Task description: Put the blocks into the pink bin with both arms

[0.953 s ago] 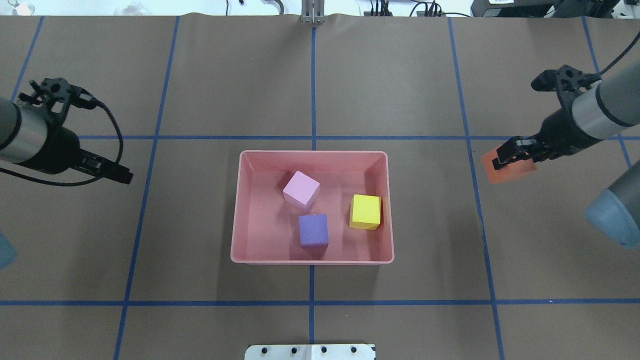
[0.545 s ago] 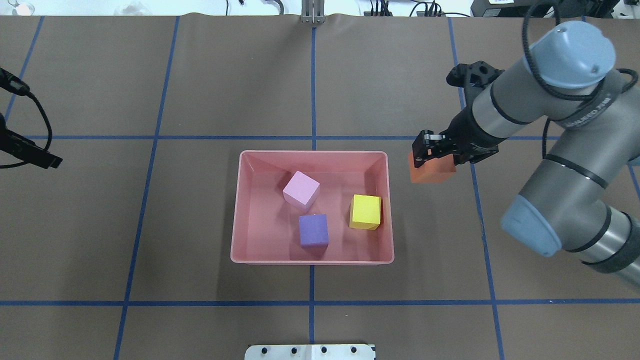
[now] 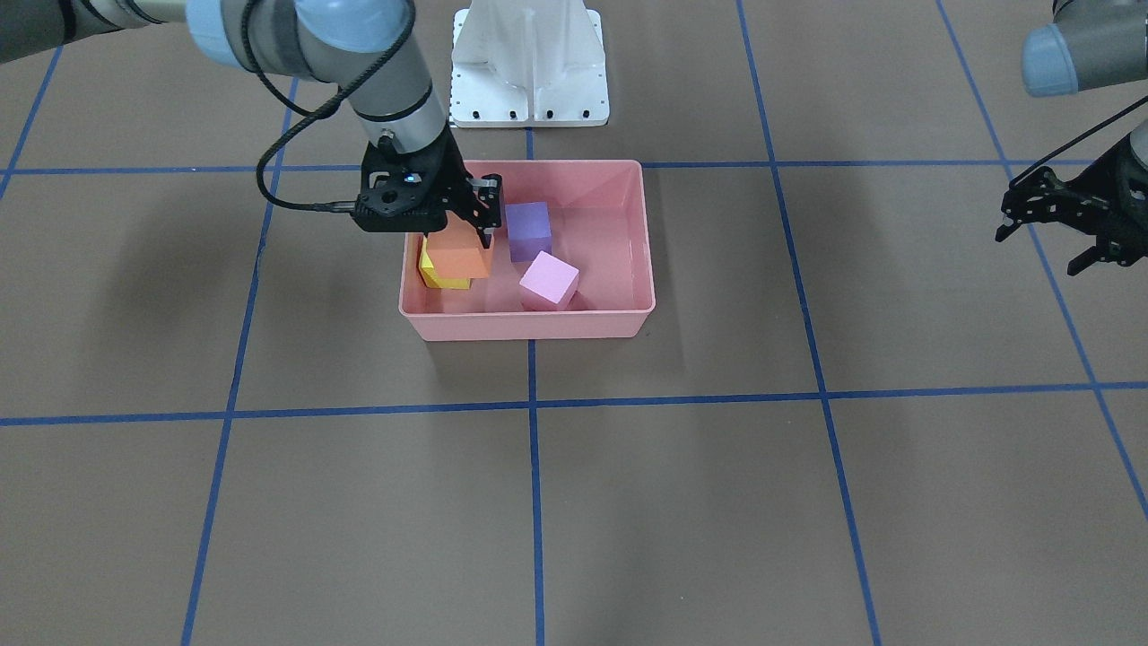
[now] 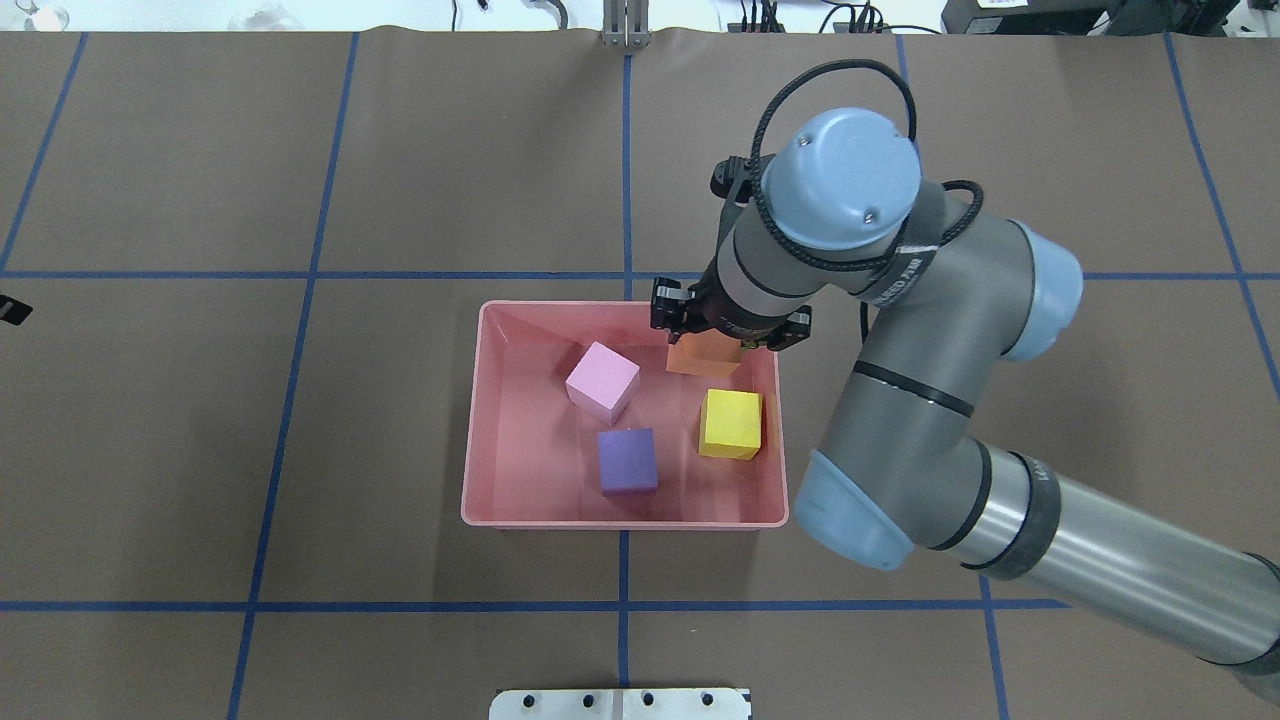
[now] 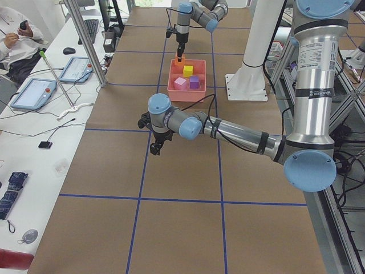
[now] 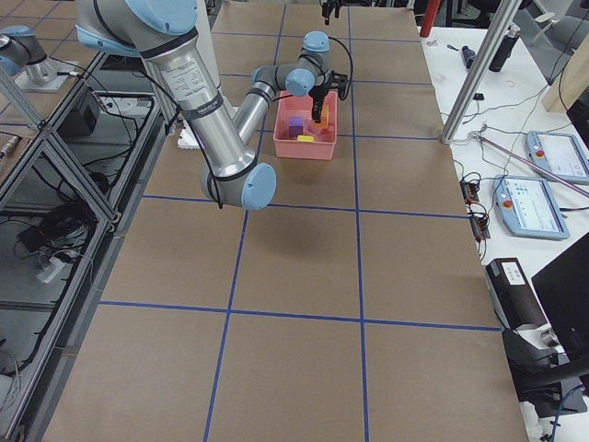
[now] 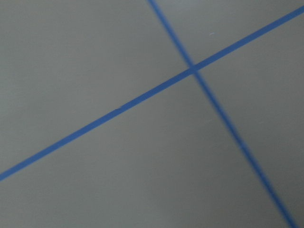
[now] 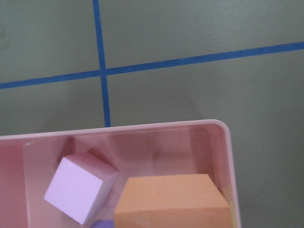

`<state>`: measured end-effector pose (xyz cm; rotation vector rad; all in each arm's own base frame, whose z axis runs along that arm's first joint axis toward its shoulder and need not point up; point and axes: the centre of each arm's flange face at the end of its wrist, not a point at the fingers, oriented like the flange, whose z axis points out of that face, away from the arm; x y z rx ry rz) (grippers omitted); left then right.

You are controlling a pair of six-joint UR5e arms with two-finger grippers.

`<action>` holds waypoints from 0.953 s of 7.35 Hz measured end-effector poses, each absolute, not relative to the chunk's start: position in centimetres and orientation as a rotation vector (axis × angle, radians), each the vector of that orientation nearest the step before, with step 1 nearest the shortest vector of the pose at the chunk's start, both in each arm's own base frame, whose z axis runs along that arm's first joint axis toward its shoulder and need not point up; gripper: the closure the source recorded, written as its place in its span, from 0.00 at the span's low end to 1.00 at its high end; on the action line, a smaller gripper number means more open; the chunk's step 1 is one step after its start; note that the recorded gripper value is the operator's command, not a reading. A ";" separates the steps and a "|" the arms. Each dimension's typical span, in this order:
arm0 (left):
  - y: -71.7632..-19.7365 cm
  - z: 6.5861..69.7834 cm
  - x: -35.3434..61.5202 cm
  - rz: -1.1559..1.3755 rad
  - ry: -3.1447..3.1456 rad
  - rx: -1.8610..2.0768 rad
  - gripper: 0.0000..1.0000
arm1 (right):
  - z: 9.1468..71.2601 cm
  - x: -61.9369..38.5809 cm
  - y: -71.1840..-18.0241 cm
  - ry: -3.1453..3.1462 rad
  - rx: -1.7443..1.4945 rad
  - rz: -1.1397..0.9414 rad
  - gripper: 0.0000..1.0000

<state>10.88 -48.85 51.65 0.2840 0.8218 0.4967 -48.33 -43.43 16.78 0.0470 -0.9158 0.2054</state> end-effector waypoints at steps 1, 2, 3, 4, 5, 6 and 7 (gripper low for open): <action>-49.0 51.9 10.8 0.494 0.824 0.279 0.00 | 16.5 -49.7 -43.2 -0.899 0.070 0.233 0.01; -49.0 52.0 10.8 0.490 0.825 0.276 0.00 | 16.6 -50.2 -43.0 -0.890 0.081 0.243 0.01; -49.0 52.1 10.8 0.481 0.826 0.270 0.00 | 16.9 -49.8 -43.4 -0.885 0.082 0.246 0.01; -49.0 52.2 10.8 0.463 0.827 0.260 0.00 | 17.5 -48.3 -44.7 -0.886 0.072 0.242 0.01; -49.0 52.6 10.5 0.434 0.825 0.247 0.00 | 18.6 -45.5 -46.4 -0.892 0.060 0.220 0.01; -49.2 53.7 9.4 0.395 0.817 0.232 0.00 | 20.0 -41.9 -48.2 -0.900 0.056 0.190 0.01; -49.8 55.4 7.1 0.337 0.807 0.221 0.00 | 21.6 -37.7 -50.1 -0.909 0.057 0.155 0.00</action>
